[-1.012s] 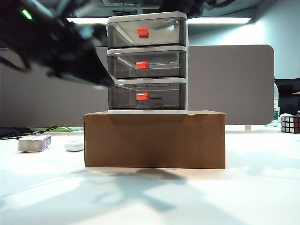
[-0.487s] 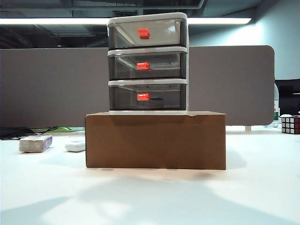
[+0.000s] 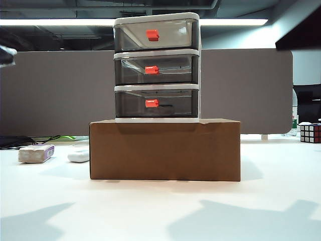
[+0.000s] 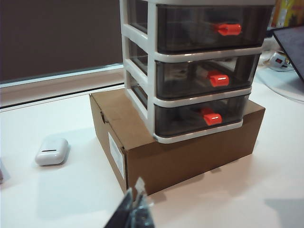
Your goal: Open the third layer of the drawer on the table, pick up the transparent tape on the table and put it in, and finally close the drawer.
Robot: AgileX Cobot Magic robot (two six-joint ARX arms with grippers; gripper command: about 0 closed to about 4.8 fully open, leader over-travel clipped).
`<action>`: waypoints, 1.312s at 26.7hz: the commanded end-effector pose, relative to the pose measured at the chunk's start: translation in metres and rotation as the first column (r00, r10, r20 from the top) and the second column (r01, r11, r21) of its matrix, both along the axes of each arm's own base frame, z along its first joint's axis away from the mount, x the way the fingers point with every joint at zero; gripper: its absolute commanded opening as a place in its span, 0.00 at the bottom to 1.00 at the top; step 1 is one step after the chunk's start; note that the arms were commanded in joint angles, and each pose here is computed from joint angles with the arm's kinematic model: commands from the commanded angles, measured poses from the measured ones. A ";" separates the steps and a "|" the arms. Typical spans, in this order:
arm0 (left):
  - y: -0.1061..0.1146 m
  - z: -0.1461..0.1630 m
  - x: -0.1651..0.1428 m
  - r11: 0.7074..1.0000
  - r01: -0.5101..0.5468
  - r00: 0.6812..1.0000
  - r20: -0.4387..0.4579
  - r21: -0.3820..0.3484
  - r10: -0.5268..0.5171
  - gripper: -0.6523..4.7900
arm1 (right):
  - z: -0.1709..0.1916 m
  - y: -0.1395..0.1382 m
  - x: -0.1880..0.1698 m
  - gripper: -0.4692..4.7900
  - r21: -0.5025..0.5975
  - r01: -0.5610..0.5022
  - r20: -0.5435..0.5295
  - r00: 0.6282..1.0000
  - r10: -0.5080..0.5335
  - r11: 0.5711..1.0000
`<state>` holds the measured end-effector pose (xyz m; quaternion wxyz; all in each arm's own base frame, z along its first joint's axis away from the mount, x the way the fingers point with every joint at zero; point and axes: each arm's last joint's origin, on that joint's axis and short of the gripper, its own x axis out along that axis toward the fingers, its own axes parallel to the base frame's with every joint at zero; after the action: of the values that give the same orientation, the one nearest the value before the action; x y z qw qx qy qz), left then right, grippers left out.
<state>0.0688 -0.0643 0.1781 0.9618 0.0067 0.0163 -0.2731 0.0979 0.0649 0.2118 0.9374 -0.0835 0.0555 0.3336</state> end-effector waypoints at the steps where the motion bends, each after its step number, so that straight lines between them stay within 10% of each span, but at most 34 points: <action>1: -0.002 -0.011 0.003 0.999 -0.014 1.000 0.015 -0.035 0.015 0.11 | -0.009 0.002 0.002 0.08 0.065 -0.001 0.087 0.996 -0.005 0.998; 35: 0.056 -0.009 0.028 0.931 -0.360 0.930 0.048 -0.060 0.363 0.11 | -0.048 -0.025 0.005 0.08 0.053 0.165 0.121 0.978 -0.170 0.985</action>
<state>0.0972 -0.0085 0.1655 0.9958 -0.0115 -0.0080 -0.0906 0.1036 0.0412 0.1672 0.9627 -0.0767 -0.0161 0.2590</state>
